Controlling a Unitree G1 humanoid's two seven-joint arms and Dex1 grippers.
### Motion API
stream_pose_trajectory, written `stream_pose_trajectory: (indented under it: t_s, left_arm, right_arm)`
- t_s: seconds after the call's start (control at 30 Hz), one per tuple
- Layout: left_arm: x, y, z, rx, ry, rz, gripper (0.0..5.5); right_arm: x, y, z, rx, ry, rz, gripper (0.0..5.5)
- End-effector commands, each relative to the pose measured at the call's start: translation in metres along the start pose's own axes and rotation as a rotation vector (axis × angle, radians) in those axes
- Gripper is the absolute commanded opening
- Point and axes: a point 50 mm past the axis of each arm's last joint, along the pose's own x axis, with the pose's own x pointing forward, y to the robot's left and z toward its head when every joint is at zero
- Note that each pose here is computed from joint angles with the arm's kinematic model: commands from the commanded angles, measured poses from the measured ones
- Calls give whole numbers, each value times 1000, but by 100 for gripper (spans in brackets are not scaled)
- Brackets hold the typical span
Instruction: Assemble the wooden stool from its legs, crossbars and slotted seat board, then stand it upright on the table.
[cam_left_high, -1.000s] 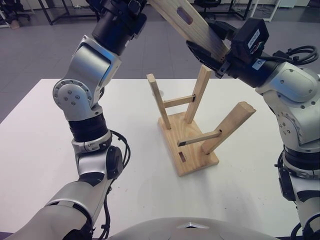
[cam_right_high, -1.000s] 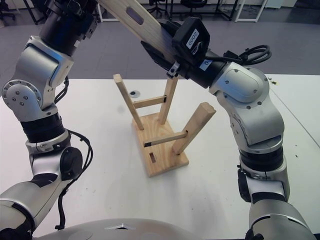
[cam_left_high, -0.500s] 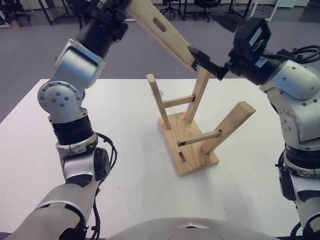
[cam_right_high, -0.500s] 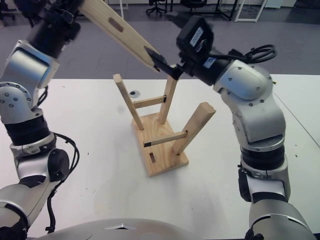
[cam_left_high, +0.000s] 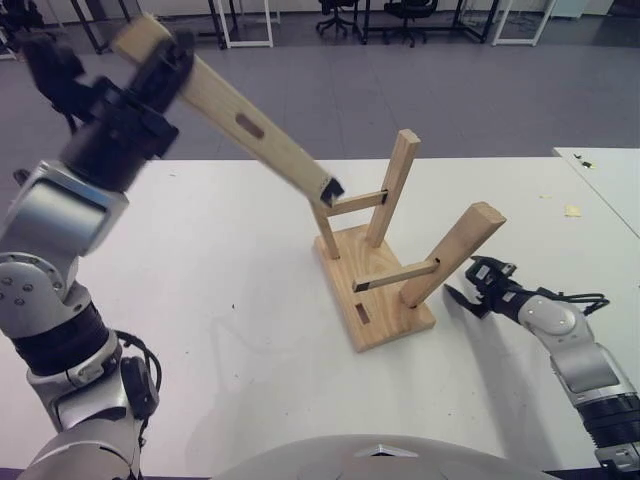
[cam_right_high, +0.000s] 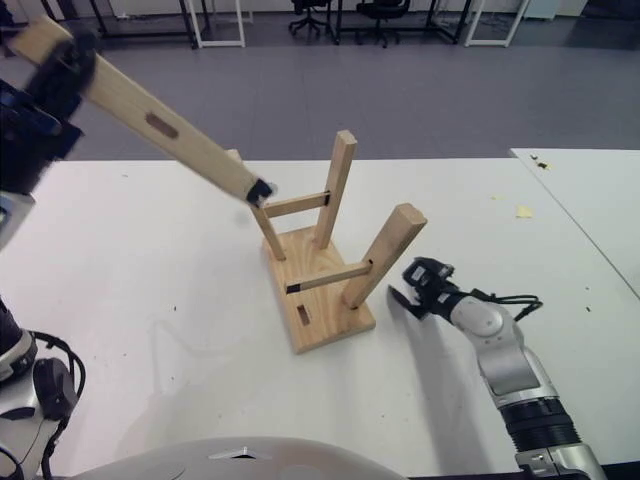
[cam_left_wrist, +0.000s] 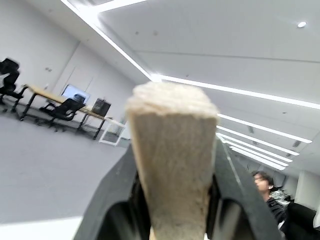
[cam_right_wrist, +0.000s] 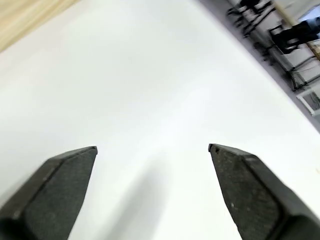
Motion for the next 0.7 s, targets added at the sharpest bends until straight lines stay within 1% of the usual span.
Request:
stream_pose_trajectory:
  t_s: [0.03, 0.1, 0.2, 0.3, 0.43, 0.57, 0.7]
  left_arm:
    - [-23, 6, -50, 101, 212, 173, 103]
    - [-34, 8, -70, 71, 214, 282, 103]
    - [-54, 19, -85, 34, 155, 496, 103]
    - [-65, 21, -94, 22, 144, 618, 103]
    - [-81, 16, -110, -24, 166, 741, 103]
    - [-80, 12, -99, -29, 96, 771, 103]
    - [-71, 6, -83, 5, 8, 743, 103]
  right_arm:
    - [6, 32, 22, 3, -94, 187, 418]
    - [4, 39, 36, 8, -149, 232, 418]
    - [2, 48, 55, 28, -216, 268, 418]
    - [3, 51, 63, 57, -250, 274, 418]
    - [11, 55, 71, 57, -267, 269, 418]
    - [7, 50, 63, 62, -235, 228, 418]
    - [5, 45, 56, 66, -211, 199, 418]
